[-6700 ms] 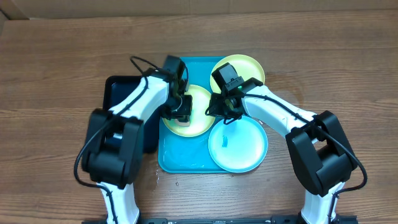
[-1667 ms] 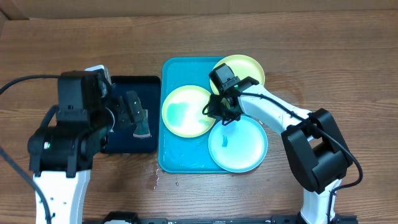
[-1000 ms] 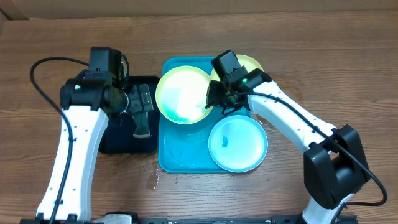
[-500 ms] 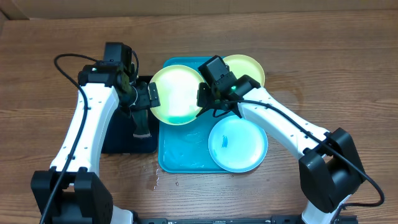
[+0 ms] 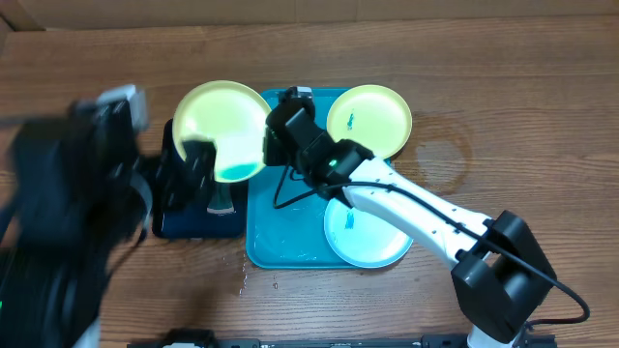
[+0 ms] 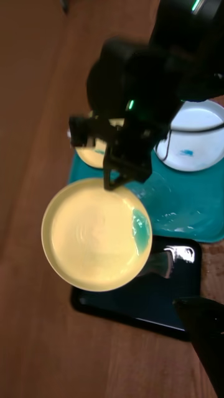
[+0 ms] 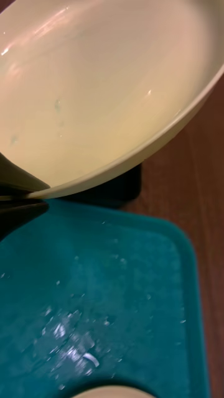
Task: Clean dirty plates on tray and stack at the side
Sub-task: 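Lift the top yellow plate by its rim with the right gripper, then swing the yellow plate right and set it on the table beside the tray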
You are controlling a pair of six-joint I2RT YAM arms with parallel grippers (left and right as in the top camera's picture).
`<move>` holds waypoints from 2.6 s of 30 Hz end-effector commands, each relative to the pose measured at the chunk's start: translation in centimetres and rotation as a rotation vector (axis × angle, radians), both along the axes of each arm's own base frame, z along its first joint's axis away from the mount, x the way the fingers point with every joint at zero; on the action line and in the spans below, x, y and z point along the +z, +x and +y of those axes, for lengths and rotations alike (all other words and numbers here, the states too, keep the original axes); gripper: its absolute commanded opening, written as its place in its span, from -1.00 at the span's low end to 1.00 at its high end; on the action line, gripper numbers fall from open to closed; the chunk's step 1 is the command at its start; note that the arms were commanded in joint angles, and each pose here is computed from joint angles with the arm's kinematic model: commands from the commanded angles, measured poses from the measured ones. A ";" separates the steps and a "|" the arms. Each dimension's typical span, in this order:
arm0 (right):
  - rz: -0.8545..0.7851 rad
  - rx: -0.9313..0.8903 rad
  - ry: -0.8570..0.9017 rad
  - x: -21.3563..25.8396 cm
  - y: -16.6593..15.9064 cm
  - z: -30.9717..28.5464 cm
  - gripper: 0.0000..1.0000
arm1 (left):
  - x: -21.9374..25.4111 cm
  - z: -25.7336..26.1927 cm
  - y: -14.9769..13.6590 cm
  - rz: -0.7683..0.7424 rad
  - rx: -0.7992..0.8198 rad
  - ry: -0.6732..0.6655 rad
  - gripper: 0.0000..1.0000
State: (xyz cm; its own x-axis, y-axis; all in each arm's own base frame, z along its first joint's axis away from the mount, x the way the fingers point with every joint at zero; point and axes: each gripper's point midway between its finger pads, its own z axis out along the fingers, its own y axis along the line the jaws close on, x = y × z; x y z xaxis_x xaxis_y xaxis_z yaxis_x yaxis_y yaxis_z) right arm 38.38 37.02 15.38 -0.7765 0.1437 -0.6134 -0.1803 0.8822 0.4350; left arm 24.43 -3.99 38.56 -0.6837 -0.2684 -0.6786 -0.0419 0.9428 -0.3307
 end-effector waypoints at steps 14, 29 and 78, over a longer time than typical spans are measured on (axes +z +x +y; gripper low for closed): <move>-0.581 0.160 -0.209 7.1 2.0 5.0 -0.92 | 5.4 0.8 -9.6 -0.305 0.009 0.010 0.99; -1.059 0.096 -0.452 18.9 0.7 4.4 -0.92 | 5.4 0.8 -9.6 -0.305 0.008 0.010 1.00; -0.889 -0.061 -0.252 17.3 0.4 3.7 -0.92 | 5.4 0.8 -9.6 -0.305 0.008 0.010 1.00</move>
State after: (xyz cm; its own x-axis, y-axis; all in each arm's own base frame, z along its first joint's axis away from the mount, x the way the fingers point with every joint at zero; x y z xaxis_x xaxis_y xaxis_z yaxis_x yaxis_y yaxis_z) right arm 38.61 41.61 31.02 0.0372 -0.1709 -0.9846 -0.3096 0.9348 -0.1739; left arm 14.77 -3.36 43.96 -0.4494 -0.2805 -0.8482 0.0530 0.9394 -0.3388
